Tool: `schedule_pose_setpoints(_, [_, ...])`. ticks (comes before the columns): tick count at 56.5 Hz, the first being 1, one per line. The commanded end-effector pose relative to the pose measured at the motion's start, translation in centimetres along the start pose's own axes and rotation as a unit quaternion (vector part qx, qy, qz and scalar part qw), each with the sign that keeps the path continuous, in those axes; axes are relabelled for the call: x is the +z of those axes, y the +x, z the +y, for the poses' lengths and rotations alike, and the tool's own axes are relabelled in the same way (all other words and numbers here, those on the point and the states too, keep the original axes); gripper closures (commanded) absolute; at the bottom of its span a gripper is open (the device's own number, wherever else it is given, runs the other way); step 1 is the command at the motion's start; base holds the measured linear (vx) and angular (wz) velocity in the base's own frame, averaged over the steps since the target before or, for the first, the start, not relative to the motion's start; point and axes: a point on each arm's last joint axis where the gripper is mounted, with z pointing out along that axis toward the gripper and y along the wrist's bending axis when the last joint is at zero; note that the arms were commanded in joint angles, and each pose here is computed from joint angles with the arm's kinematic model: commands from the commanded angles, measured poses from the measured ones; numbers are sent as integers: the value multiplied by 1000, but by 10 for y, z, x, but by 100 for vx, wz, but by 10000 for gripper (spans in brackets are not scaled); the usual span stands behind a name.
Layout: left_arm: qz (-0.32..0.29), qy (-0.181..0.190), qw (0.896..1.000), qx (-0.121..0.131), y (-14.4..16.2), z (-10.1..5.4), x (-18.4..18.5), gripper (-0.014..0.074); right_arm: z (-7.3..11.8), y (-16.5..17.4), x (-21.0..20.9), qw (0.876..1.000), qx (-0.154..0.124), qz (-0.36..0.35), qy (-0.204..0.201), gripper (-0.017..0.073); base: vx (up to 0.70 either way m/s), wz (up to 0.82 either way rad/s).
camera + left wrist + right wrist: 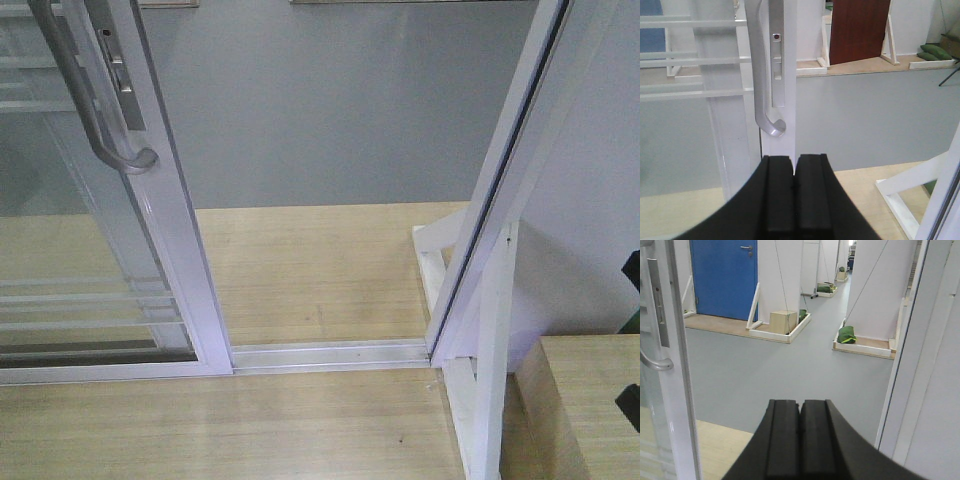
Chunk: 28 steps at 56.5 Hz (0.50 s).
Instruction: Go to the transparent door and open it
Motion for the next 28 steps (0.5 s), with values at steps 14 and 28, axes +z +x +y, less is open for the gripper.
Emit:
schedule_pose_setpoints(14, [-88, -3, 996, 10, -6, 0, -18, 594, -2, -16, -1, 999, -1, -52, 10, 565, 0, 0])
schedule_pose_setpoints(28, [-54, -12, 998, 7, 84, 4, 4, 594, -2, -16, -1, 999, -1, -51, 10, 565, 0, 0])
